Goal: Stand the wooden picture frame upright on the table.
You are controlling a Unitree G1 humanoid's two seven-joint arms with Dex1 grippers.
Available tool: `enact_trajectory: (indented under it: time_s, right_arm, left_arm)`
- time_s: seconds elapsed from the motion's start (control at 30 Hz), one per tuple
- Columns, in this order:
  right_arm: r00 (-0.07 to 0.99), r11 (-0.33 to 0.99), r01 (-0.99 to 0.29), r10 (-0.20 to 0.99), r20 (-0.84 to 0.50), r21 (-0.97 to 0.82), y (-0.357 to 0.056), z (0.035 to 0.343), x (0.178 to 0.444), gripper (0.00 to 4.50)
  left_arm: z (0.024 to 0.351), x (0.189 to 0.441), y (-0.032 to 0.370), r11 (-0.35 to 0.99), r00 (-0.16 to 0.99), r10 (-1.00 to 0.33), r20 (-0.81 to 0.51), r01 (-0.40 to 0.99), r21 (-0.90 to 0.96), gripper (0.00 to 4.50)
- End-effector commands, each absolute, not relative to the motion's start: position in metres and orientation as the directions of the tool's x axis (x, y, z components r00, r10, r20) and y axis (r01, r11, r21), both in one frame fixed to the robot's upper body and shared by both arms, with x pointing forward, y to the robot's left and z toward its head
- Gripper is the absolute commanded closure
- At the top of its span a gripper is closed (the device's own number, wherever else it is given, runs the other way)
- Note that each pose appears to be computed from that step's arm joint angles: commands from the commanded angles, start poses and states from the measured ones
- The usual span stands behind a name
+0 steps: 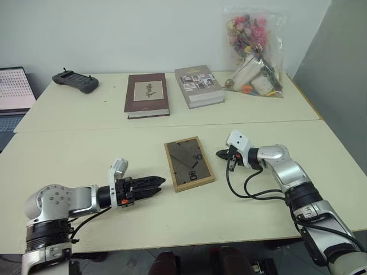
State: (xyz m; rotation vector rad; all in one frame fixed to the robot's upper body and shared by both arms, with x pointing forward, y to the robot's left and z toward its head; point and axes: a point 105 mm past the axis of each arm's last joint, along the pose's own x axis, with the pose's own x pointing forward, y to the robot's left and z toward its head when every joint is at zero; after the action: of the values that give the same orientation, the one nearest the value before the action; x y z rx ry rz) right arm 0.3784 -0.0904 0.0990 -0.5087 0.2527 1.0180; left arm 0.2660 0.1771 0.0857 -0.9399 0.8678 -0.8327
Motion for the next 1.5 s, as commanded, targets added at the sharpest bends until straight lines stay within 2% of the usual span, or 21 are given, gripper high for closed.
enact_trajectory:
  time_s: [0.03, 0.2, 0.53, 0.7, 0.83, 1.03, 1.1, 1.2, 1.3, 1.37, 1.5]
  right_arm:
    - [0.470, 0.374, -0.879, 0.782, -0.410, -0.295, -0.071, 0.106, 0.372, 4.50]
    - [0.409, 0.327, -0.909, 0.817, -0.407, -0.257, -0.048, 0.099, 0.359, 4.50]
    - [0.396, 0.334, -0.916, 0.844, -0.362, -0.223, -0.032, 0.108, 0.353, 4.50]
    - [0.394, 0.336, -0.917, 0.843, -0.365, -0.213, -0.031, 0.104, 0.349, 4.50]
    - [0.411, 0.353, -0.910, 0.833, -0.371, -0.217, -0.037, 0.102, 0.351, 4.50]
    - [0.443, 0.385, -0.895, 0.821, -0.361, -0.223, -0.046, 0.104, 0.355, 4.50]
    - [0.473, 0.412, -0.880, 0.810, -0.347, -0.237, -0.055, 0.110, 0.359, 4.50]
    - [0.528, 0.463, -0.846, 0.801, -0.283, -0.265, -0.076, 0.138, 0.369, 4.50]
    - [0.528, 0.480, -0.846, 0.816, -0.236, -0.232, -0.088, 0.168, 0.372, 4.09]
    - [0.507, 0.471, -0.859, 0.837, -0.206, -0.201, -0.090, 0.189, 0.370, 3.66]
    - [0.372, 0.361, -0.927, 0.919, -0.129, -0.102, -0.070, 0.229, 0.352, 2.84]
  left_arm:
    - [0.051, 0.266, 0.171, 0.422, 0.408, -0.844, -0.349, 0.101, -0.901, 0.03]
    - [0.041, 0.274, 0.156, 0.402, 0.404, -0.854, -0.329, 0.109, -0.909, 0.03]
    - [0.040, 0.271, 0.139, 0.362, 0.363, -0.886, -0.288, 0.156, -0.919, 0.03]
    - [0.042, 0.274, 0.138, 0.352, 0.375, -0.888, -0.268, 0.176, -0.919, 0.89]
    - [0.047, 0.278, 0.140, 0.356, 0.390, -0.883, -0.261, 0.194, -0.914, 1.81]
    - [0.067, 0.290, 0.142, 0.340, 0.425, -0.881, -0.210, 0.258, -0.904, 2.97]
    - [0.079, 0.295, 0.141, 0.336, 0.436, -0.880, -0.188, 0.293, -0.895, 3.20]
    - [0.105, 0.302, 0.138, 0.331, 0.441, -0.885, -0.147, 0.375, -0.866, 3.22]
    - [0.129, 0.303, 0.135, 0.306, 0.435, -0.896, -0.093, 0.453, -0.837, 3.22]
    - [0.141, 0.303, 0.134, 0.292, 0.431, -0.900, -0.065, 0.486, -0.824, 3.22]
    - [0.161, 0.296, 0.128, 0.242, 0.387, -0.922, -0.008, 0.561, -0.792, 3.22]
